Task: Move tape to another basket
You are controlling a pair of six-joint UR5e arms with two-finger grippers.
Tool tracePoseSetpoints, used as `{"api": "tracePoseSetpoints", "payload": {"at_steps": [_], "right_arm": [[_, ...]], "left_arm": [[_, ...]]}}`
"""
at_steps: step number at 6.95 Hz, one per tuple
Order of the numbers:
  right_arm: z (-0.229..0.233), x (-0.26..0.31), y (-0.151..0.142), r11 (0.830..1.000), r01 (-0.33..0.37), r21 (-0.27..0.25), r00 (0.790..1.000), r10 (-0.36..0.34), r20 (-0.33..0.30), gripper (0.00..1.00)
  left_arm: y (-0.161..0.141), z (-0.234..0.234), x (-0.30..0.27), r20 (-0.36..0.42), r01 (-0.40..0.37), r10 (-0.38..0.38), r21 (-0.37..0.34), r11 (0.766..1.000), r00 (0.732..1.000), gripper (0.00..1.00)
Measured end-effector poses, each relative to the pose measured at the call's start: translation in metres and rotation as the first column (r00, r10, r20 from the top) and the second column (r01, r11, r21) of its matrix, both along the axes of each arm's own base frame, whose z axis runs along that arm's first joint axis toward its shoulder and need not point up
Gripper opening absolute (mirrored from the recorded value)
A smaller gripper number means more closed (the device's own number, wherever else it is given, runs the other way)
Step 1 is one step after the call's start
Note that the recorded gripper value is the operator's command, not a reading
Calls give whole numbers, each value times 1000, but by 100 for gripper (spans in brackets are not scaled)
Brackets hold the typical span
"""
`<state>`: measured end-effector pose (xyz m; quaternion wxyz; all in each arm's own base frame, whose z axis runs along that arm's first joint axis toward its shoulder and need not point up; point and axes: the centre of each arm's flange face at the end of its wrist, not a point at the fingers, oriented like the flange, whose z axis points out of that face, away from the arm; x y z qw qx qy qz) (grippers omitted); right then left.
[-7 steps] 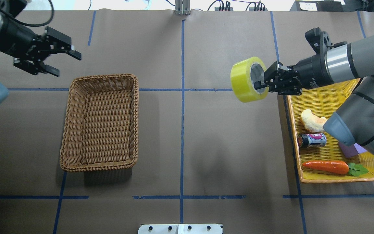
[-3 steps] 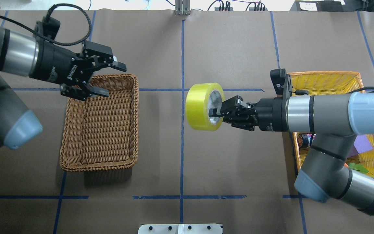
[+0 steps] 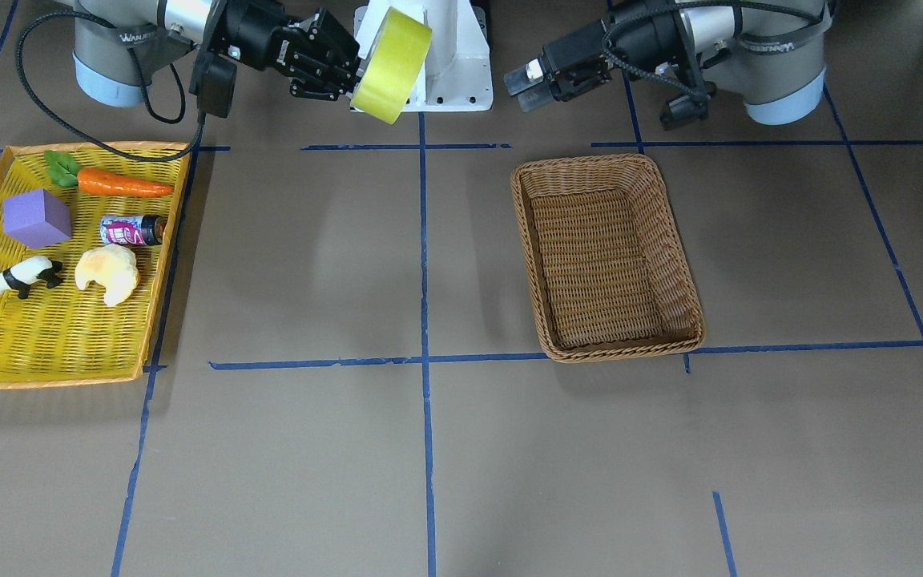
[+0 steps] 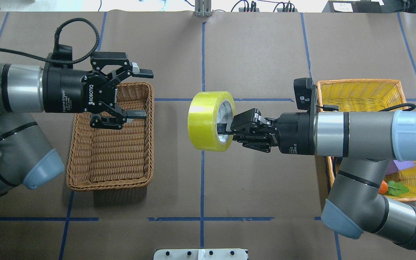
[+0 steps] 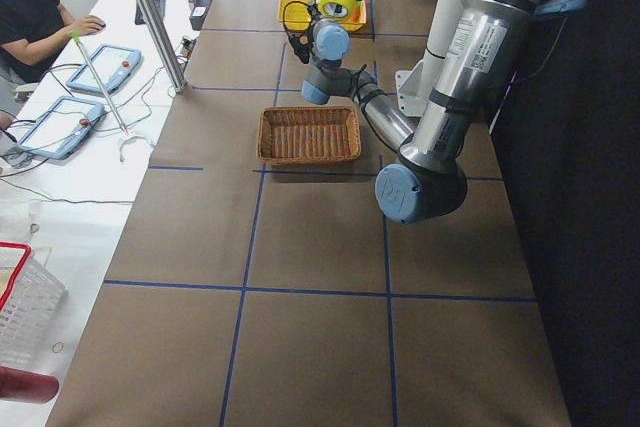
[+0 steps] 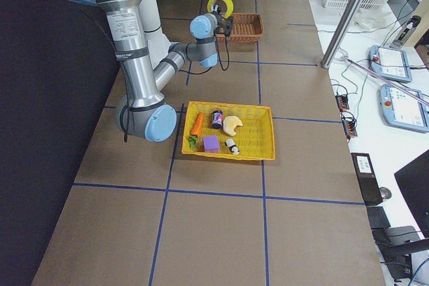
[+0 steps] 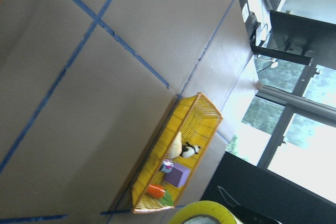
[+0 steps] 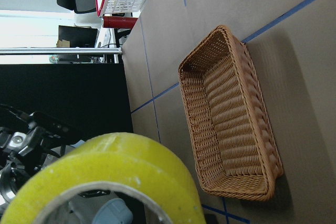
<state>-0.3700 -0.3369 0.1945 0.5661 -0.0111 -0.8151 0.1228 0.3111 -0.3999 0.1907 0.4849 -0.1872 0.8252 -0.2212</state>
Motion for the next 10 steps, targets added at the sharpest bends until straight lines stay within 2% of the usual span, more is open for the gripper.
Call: {"api": "tracePoseSetpoints", "payload": {"at_steps": [1,2,5,10], "right_arm": [[-4,0,3,1000,18,9,1000,-18,7,0],[-6,-1,7,999,38,16,999,-38,8,0],[-17,-13,20,996,78,31,997,-79,24,0],[-21,-23,29,994,102,33,994,-103,30,1]], "left_arm": [[7,-1,-2,-78,-12,10,-22,1000,997,100],[13,-4,0,-115,-27,24,-26,999,993,100],[34,-17,25,-168,-66,60,-30,997,984,100],[52,-33,47,-208,-97,89,-32,995,974,100]]}}
